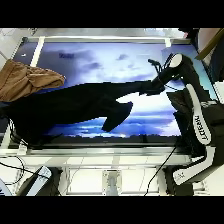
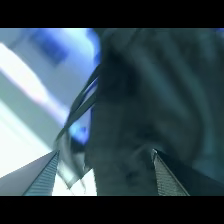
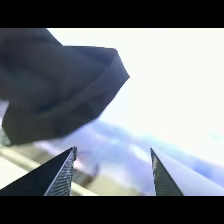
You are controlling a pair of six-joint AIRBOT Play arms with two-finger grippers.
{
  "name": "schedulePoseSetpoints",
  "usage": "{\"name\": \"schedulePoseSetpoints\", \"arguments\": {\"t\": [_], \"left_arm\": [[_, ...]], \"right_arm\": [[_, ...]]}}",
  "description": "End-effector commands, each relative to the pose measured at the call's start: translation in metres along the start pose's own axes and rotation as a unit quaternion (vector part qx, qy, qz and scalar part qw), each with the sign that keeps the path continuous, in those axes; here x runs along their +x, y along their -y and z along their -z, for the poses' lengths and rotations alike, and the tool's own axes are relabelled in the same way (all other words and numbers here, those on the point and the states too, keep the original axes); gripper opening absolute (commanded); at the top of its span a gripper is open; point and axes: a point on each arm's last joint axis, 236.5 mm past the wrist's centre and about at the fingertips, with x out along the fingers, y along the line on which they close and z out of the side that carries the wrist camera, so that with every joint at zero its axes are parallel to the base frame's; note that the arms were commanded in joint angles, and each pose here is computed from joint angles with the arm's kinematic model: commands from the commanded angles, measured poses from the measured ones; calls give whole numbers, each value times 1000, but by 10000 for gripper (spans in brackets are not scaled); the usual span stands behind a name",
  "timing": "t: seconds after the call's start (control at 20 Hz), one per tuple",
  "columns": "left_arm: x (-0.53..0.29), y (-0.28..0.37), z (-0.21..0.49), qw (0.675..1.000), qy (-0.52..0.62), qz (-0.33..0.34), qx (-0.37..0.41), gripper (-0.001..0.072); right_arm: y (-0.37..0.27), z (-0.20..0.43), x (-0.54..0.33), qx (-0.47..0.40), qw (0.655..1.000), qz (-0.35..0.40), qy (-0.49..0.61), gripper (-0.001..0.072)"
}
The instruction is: Fold the clothes and pants, and hang the long-sleeved shirts on hangers.
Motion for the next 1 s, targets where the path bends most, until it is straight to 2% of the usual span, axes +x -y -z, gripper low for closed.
{"name": "schedulePoseSetpoints", "arguments": {"t": [0.0, 0.15, 0.3, 0.55, 0.6, 0.65, 0.7, 0.75, 0.95], "left_arm": [[11, -31, 41, 997, -63, -30, -29, 661], [25, -33, 69, 995, -94, -30, -34, 661], [33, -19, 71, 995, -87, -2, -55, 660], [33, -17, 68, 995, -81, 1, -58, 660], [33, -17, 68, 995, -81, 1, -58, 660], [33, -17, 68, 995, -81, 1, -58, 660], [33, -17, 68, 995, -81, 1, -58, 660], [33, -17, 68, 995, -81, 1, -58, 660], [33, -17, 69, 995, -83, 1, -58, 660]], "right_arm": [[-10, -13, 54, 55, 997, -42, 18, 541], [-17, -15, 95, 74, 995, -66, 0, 541], [-23, -12, 115, 92, 992, -87, -19, 540], [-16, -16, 125, 100, 993, -67, -11, 519], [-15, -16, 125, 98, 993, -64, -12, 478], [-14, -15, 125, 97, 993, -63, -12, 366], [-15, -15, 125, 96, 993, -63, -12, 133], [-15, -16, 123, 95, 993, -64, -11, 7], [-29, -28, 67, 47, 997, -67, -16, 8]]}}
